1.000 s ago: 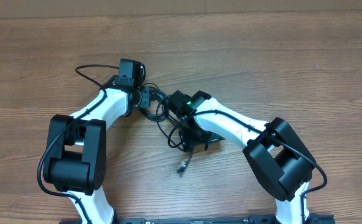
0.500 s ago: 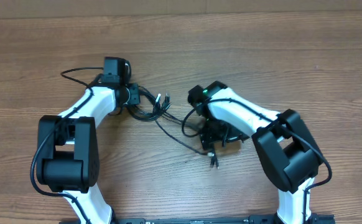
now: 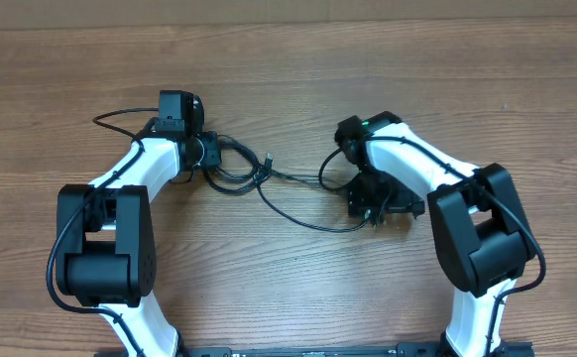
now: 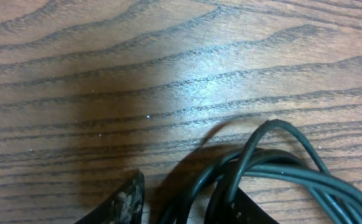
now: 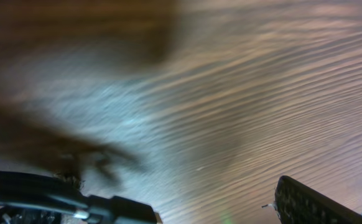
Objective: Untangle cables
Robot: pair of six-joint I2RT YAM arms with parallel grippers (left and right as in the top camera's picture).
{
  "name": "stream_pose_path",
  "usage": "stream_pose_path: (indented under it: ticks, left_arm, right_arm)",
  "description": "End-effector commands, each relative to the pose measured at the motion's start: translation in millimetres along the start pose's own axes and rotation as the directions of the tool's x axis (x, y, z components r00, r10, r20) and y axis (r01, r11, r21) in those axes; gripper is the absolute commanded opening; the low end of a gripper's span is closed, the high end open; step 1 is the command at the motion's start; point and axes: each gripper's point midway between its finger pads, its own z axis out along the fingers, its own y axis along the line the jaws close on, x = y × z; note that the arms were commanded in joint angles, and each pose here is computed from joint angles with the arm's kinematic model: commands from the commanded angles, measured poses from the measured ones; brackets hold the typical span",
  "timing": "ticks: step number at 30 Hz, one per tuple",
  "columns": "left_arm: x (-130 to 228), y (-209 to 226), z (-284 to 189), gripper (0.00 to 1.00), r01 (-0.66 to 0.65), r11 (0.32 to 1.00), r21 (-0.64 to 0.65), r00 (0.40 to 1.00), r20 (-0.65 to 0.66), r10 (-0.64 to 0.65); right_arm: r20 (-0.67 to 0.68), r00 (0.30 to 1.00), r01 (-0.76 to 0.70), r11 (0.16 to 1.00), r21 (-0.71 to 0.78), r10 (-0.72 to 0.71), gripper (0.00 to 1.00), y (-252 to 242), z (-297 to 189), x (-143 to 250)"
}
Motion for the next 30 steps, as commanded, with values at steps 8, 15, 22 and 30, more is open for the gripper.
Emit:
stream_pose_path:
  ticks: [8,15,22,30]
  left_arm:
    - [87,61,46,0.40,0.072,0.979,-0.193,0.965,-0.236,-0.117]
    - [87,60,47,0.40,0.071,0.980,-0.188,0.964,-0.239,-0.116]
    - [91,37,48,0.46,-0.011,0.999,-0.032,0.961,-0.278,0.002]
    - [94,29,47,0.47,-0.053,0.998,0.030,0.955,-0.292,0.060]
  right_arm:
    - [0.044,0.999,-0.017,0.997,0.080,0.014,1.00,-18,30,-23]
    - [0.099,0.994,-0.036,0.998,-0.047,0.041,1.00,8,29,-40]
    - [0.151,0.988,0.058,0.990,-0.126,-0.039,1.00,26,26,-54]
    - [0.276,0.960,0.102,0.976,-0.190,-0.047,1.00,44,17,-83]
